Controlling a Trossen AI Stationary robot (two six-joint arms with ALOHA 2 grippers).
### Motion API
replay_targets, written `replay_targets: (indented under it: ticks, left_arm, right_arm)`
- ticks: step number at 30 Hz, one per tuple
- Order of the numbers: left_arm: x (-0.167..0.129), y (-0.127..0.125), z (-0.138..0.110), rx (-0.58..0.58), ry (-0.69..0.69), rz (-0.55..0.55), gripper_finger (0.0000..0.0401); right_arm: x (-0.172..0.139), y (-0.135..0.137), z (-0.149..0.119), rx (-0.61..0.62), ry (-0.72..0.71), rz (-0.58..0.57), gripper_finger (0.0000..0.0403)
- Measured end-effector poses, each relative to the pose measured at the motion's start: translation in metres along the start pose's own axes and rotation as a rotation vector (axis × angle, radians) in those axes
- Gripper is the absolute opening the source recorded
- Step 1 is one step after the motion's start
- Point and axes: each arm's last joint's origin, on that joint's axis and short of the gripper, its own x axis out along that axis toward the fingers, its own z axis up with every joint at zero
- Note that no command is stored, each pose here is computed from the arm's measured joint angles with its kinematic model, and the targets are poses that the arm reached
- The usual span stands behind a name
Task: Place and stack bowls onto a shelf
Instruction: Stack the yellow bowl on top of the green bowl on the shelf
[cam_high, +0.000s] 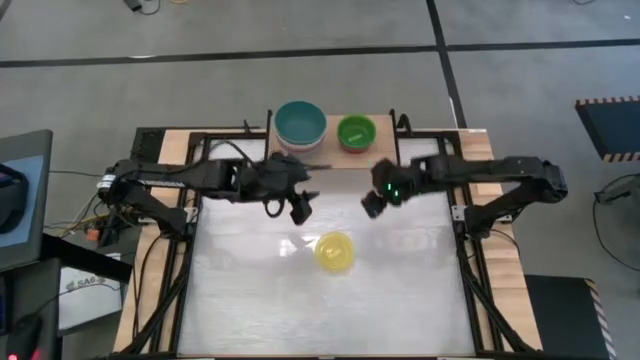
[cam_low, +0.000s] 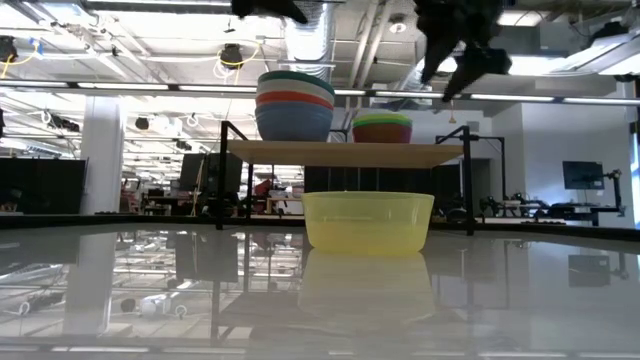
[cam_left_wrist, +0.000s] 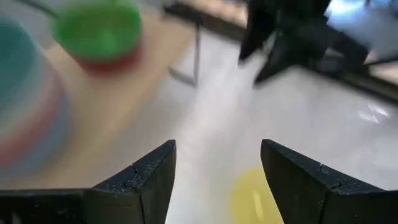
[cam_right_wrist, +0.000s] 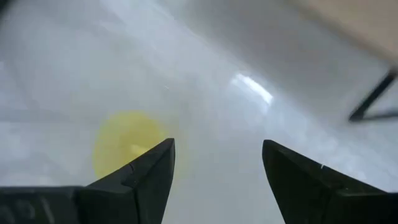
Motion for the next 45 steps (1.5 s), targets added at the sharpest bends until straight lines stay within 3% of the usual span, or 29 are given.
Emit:
replay_targets:
  ticks: [4,10,15,23,29,32,36,45]
  left_arm:
    - [0.025,-0.006,-0.044,-0.066,0.107,-0.051,0.0219]
    - [0.058,-0.005,-0.102,-0.161,0.053,-0.143,0.0219]
    - [0.07,0.007,-0.14,-0.232,0.039,-0.149,0.0219]
    - [0.103,0.0,-0.17,-0.261,0.062,-0.216,0.0219]
    - [0.128,-0.001,-0.187,-0.216,0.19,-0.105,0.0219]
    - [0.133,-0.001,-0.188,-0.219,0.2,-0.107,0.0216]
    - [0.133,0.0,-0.191,-0.201,0.218,-0.097,0.0179]
    - [0.133,0.001,-0.191,-0.172,0.229,-0.104,0.0017]
  right_arm:
    - [-0.006,0.011,-0.026,0.019,-0.021,-0.005,0.0269]
    - [-0.034,0.013,-0.045,0.065,-0.073,0.038,0.0269]
    - [-0.05,0.008,-0.051,0.108,-0.132,0.059,0.0269]
    - [-0.054,0.008,-0.052,0.113,-0.16,0.063,0.0269]
    - [-0.054,0.009,-0.052,0.128,-0.16,0.071,0.0269]
    - [-0.054,0.009,-0.053,0.131,-0.152,0.075,0.0269]
    - [-0.054,0.01,-0.053,0.132,-0.146,0.08,0.0269]
    - [-0.054,0.01,-0.054,0.139,-0.144,0.083,0.0269]
